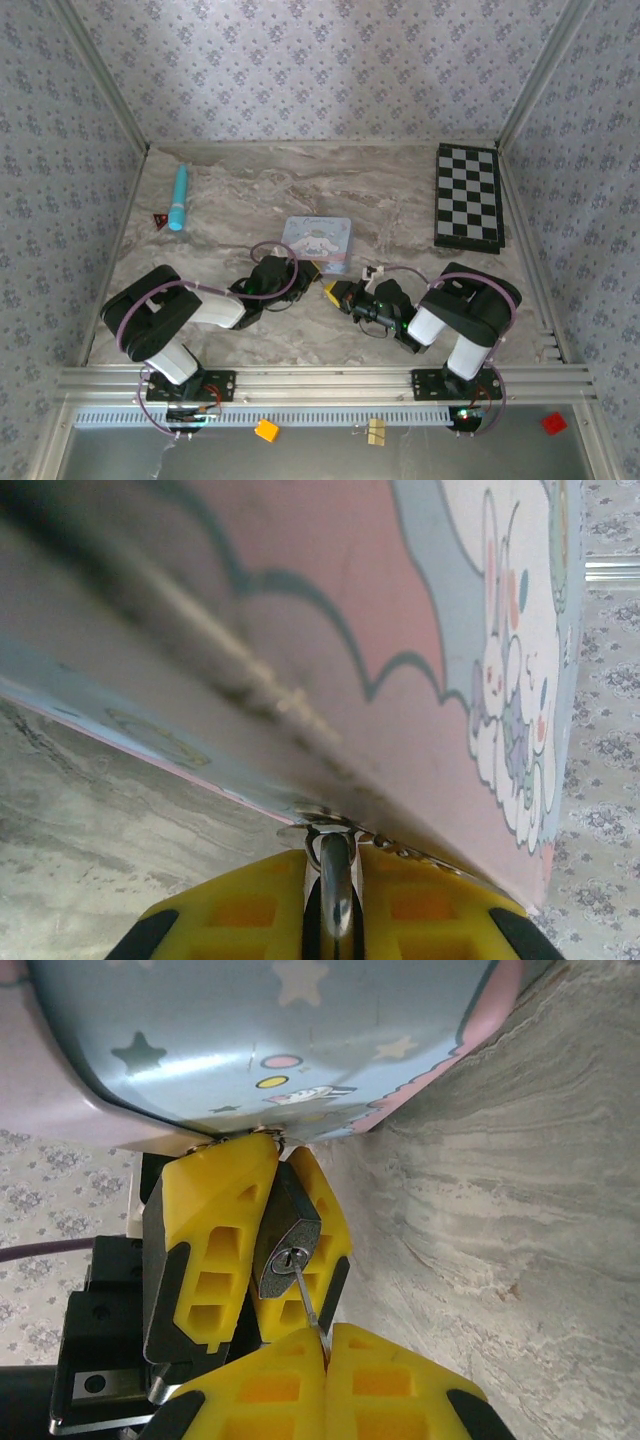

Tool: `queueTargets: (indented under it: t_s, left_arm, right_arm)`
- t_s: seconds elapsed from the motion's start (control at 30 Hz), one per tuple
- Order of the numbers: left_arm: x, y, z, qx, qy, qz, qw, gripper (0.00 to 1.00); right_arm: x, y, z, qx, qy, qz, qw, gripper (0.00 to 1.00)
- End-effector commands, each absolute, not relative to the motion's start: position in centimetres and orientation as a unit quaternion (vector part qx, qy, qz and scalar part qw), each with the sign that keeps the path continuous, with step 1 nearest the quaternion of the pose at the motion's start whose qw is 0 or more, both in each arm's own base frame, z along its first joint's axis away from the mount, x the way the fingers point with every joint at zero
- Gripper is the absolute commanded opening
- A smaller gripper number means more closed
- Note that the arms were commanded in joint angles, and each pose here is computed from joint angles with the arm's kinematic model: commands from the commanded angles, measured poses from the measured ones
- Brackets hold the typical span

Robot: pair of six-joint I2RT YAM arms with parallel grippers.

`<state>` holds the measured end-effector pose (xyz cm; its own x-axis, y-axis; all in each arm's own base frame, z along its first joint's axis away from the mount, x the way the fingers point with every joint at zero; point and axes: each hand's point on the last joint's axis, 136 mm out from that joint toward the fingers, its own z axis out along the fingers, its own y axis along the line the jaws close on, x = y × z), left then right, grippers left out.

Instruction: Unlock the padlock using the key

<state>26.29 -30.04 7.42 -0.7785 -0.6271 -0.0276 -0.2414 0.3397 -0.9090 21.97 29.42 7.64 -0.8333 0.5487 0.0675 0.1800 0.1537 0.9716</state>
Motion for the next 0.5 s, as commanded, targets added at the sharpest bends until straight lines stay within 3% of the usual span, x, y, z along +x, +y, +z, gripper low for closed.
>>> queueTargets:
  t_s: [0.0,0.47]
  left_arm:
    - [26.0,-31.5,11.3,-0.257,0.759,-0.567,0.191,0.01]
    - [25.9,-31.5,12.2,-0.252,0.746,-0.583,0.2,0.01]
  right_arm:
    - [22.9,29.1,8.3,0.266,0.73,0.607,0.17,0.0]
    - [23.3,30.2,10.2,0.264,0.711,0.635,0.148,0.0]
